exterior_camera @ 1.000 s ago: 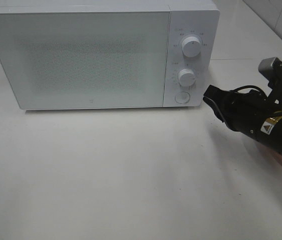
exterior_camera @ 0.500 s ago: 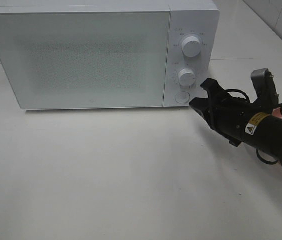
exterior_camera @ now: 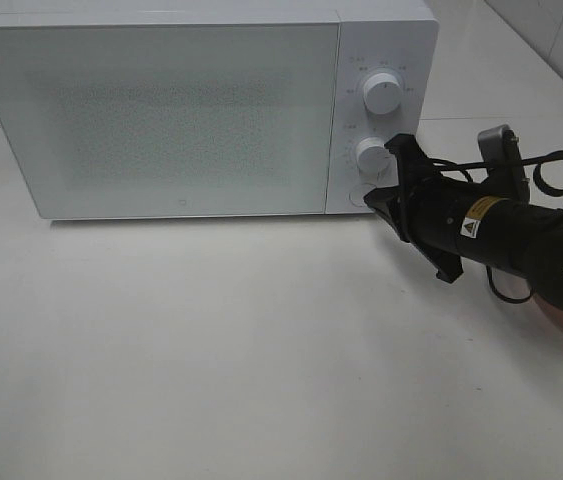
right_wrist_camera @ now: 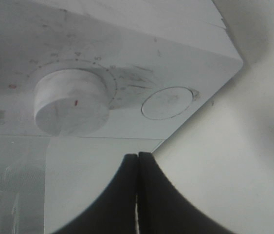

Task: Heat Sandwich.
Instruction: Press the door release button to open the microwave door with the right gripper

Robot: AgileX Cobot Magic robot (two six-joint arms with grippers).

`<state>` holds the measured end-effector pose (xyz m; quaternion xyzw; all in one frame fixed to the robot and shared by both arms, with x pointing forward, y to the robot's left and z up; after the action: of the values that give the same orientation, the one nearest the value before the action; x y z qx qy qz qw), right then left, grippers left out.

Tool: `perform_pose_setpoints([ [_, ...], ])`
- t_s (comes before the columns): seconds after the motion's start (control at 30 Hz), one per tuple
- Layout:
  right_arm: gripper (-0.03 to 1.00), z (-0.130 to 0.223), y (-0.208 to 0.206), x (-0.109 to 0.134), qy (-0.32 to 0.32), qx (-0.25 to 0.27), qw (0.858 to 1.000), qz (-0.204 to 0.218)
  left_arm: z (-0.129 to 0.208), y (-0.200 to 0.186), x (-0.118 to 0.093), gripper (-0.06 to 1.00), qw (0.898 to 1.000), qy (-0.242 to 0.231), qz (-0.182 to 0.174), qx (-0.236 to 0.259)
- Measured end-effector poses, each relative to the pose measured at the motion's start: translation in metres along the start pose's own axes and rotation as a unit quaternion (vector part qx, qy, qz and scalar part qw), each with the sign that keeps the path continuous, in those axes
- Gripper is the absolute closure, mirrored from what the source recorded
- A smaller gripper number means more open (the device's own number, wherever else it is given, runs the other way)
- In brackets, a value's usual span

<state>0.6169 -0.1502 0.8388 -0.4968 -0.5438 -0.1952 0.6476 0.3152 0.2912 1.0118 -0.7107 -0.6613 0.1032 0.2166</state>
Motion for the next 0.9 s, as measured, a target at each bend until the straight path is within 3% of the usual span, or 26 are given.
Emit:
perform_pose_setpoints([
  [0.37,0.96,-0.014,0.010,-0.002,0.025,-0.028,0.998,0.041,0.000,0.000,0.000,-0.05,1.000,0.000,0.000,0.000],
  [0.6,0.96,-0.017,0.014,-0.011,0.103,-0.041,0.992,0.052,0.000,0.000,0.000,-0.05,1.000,0.000,0.000,0.000],
  [0.9,0.96,-0.008,0.021,-0.019,0.132,-0.037,0.989,0.050,0.000,0.000,0.000,-0.05,1.000,0.000,0.000,0.000],
])
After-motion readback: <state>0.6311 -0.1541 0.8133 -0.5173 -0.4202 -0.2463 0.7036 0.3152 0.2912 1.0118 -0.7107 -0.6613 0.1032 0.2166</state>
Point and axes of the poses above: a point on each arm's last joint axis where the gripper is mounted, y pointing out along that axis toward the gripper, x along the wrist's bending axis when the last joint is at zero, z = x × y, the point moved 9 cm from there along y, pointing out along that axis toward the gripper, and after that the axes turned 12 degrees about y, right-handed, at the moved point
